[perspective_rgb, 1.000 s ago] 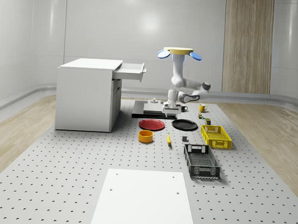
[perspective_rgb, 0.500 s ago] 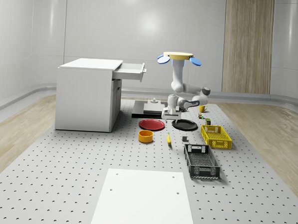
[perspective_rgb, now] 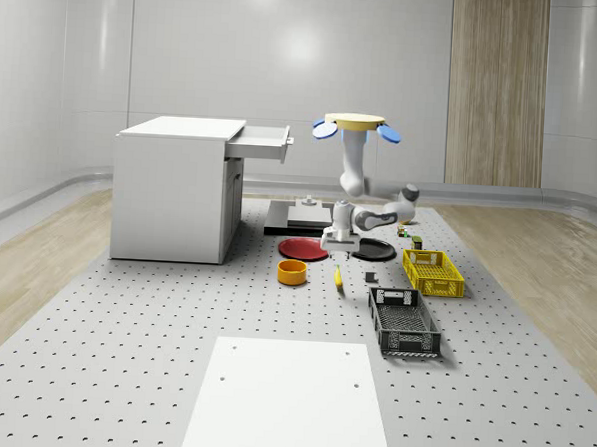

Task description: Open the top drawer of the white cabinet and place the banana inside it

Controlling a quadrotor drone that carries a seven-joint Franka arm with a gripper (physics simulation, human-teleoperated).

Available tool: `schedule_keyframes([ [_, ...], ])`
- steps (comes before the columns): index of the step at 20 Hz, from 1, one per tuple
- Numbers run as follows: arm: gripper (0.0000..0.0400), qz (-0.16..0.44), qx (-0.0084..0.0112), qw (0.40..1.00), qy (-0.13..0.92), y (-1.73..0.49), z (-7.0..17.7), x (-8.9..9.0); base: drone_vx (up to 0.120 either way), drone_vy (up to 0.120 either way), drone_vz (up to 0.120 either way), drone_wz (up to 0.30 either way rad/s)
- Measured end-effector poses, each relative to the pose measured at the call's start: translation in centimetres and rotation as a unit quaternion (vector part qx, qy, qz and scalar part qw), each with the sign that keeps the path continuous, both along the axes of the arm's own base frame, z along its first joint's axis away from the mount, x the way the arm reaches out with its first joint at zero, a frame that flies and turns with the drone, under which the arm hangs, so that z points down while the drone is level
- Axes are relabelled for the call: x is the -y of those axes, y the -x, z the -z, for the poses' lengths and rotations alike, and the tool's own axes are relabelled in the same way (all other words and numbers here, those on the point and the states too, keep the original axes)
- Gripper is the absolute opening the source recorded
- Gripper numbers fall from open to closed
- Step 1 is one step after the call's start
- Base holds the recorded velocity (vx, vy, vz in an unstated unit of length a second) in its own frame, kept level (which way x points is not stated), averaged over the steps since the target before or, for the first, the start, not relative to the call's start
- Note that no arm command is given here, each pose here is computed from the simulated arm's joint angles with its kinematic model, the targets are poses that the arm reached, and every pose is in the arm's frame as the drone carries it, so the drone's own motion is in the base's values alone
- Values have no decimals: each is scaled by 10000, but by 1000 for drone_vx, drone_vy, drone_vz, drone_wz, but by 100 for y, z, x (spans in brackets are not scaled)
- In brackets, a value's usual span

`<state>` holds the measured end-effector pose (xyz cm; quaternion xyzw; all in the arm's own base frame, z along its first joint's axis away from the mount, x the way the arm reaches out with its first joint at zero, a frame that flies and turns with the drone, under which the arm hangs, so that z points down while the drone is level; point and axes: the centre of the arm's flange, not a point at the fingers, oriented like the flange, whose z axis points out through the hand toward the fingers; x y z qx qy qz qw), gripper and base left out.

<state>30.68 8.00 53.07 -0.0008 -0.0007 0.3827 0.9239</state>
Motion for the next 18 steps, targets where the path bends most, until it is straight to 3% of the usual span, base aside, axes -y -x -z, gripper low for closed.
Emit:
schedule_keyframes([
  [8, 400, 0, 0, 10000, 0, 0, -4, 0, 0, 0, -120, 0],
  [18, 400, 1, 0, 10000, 0, 0, -347, 1, 0, 0, 0, 0],
])
